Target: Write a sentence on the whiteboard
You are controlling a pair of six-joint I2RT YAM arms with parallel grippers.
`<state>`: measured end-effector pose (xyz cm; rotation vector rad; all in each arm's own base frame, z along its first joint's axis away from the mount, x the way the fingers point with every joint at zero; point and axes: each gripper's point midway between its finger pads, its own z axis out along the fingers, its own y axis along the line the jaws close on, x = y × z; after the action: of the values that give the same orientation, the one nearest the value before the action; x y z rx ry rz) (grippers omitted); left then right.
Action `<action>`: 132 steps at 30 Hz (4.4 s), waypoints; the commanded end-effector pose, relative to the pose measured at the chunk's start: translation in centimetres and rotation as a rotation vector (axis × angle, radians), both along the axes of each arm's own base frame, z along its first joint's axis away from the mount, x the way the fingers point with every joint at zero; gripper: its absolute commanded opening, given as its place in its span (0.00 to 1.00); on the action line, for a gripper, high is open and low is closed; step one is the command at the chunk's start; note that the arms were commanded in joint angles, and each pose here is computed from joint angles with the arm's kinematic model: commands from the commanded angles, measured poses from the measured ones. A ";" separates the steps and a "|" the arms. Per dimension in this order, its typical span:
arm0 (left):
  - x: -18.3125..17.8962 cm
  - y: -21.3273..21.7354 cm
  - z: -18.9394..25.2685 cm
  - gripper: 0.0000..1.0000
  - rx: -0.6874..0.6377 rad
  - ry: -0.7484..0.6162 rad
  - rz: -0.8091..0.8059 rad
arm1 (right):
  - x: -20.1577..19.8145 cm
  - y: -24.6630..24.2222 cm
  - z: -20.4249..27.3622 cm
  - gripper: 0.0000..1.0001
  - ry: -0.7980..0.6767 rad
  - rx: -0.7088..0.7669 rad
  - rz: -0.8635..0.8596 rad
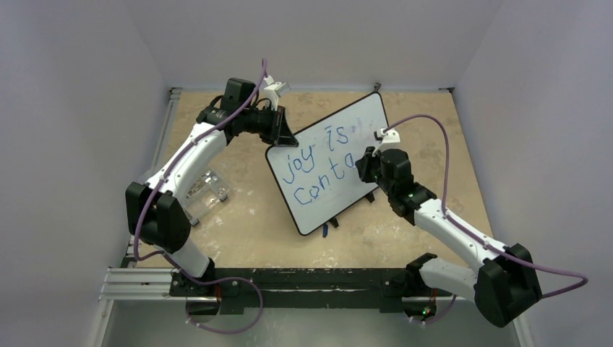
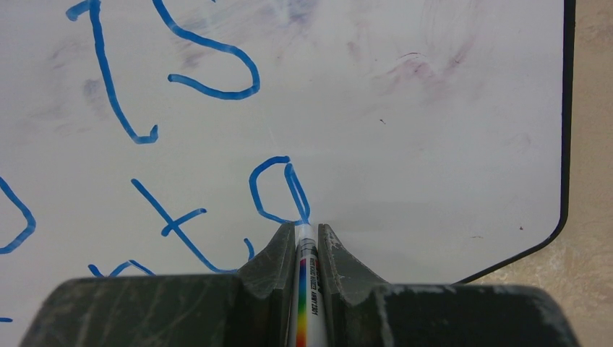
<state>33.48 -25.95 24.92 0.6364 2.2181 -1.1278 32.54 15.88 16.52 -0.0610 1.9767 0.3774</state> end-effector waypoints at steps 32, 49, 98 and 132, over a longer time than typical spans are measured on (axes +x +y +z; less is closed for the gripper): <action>0.7 0.3 2.5 0.00 0.002 -0.166 -0.011 | 2.4 -2.5 7.8 0.00 -0.153 -0.047 -0.116; 0.8 0.3 2.5 0.00 0.005 -0.167 -0.009 | 6.1 -1.7 7.7 0.00 -0.155 -0.032 -0.089; 0.7 0.4 2.6 0.00 0.008 -0.175 -0.009 | 5.9 -1.8 5.9 0.00 -0.099 -0.077 -0.078; 0.5 0.5 3.0 0.00 0.004 -0.184 -0.008 | 2.4 -2.0 0.1 0.00 0.018 -0.050 -0.040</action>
<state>33.46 -25.88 24.98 0.6412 2.2147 -1.1177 35.38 13.37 16.93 -0.0586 2.0077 0.2562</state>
